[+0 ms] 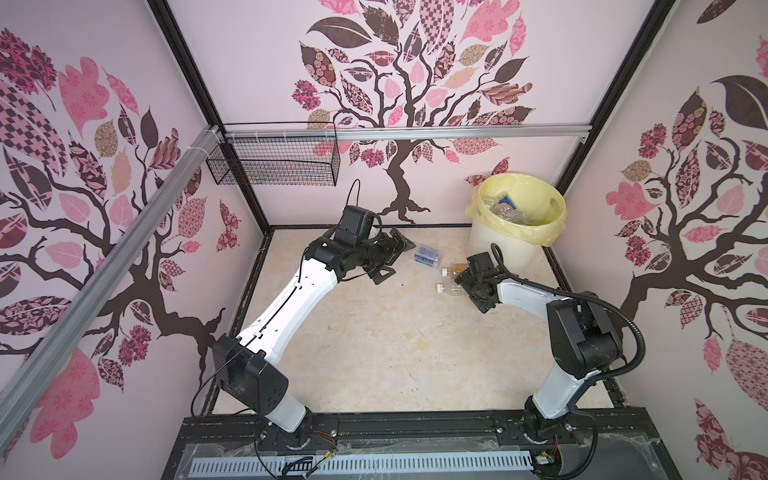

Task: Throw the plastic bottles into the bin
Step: 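Close the right gripper around the plain clear bottle and lift it, then carry the clear bottle over the bin and open the right gripper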

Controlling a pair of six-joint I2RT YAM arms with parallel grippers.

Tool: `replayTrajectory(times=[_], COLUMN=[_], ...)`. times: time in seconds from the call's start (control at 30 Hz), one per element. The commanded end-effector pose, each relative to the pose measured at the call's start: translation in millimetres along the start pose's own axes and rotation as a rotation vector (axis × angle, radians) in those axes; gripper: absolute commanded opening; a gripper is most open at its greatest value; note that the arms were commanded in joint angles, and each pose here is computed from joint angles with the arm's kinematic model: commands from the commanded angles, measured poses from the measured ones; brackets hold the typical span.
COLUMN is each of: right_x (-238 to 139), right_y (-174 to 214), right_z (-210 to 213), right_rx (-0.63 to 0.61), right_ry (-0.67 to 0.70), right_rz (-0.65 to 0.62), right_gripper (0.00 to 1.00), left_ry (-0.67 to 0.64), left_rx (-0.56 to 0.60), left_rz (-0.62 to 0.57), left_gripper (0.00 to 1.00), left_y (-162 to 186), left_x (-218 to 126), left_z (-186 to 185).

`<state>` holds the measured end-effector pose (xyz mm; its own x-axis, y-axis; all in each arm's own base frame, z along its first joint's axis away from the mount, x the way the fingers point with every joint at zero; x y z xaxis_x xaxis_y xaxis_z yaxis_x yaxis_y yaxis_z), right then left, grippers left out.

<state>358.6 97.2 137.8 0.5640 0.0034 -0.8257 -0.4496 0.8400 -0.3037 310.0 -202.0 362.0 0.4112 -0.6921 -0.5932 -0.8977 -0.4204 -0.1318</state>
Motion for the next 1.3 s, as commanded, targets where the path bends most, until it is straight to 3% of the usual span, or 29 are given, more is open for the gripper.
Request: replayTrajectory(times=[0.0, 0.23, 0.63, 1.07, 1.27], right_x=[11.6, 27.1, 22.2, -46.5, -99.5], right_y=[-1.2, 2.6, 3.0, -10.9, -22.9], right_z=[3.8, -0.9, -14.4, -3.2, 7.6], right_rx=[0.029, 0.056, 0.012, -0.121, -0.239], right_ry=[-0.01, 0.034, 0.047, -0.086, -0.168], right_rz=[-0.008, 0.016, 0.027, -0.007, -0.05], right_gripper=[0.98, 0.89, 0.58, 0.44, 0.41], left_ry=[0.0, -0.004, -0.006, 0.011, 0.053], left_rx=[0.003, -0.008, -0.024, 0.008, 0.096], left_rz=[0.007, 0.015, 0.011, -0.017, -0.022], left_gripper=[0.97, 0.97, 0.97, 0.97, 0.97], left_y=[0.0, -1.9, -7.2, -12.3, -5.3], left_x=[2.0, 6.2, 7.8, 9.5, 16.6], left_z=[4.2, 5.8, 8.2, -3.4, -26.1])
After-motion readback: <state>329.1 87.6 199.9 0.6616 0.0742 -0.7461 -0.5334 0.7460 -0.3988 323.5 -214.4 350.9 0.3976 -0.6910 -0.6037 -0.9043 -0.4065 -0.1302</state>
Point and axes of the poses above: each gripper's point midway between its finger pads, its own x axis out along the fingers, its own z axis along the line the jaws close on, y = z × x, the point moved 10 cm from there along -x, back along the fingers, and after that the axes turned 5 degrees about x, right-handed, at the moved point
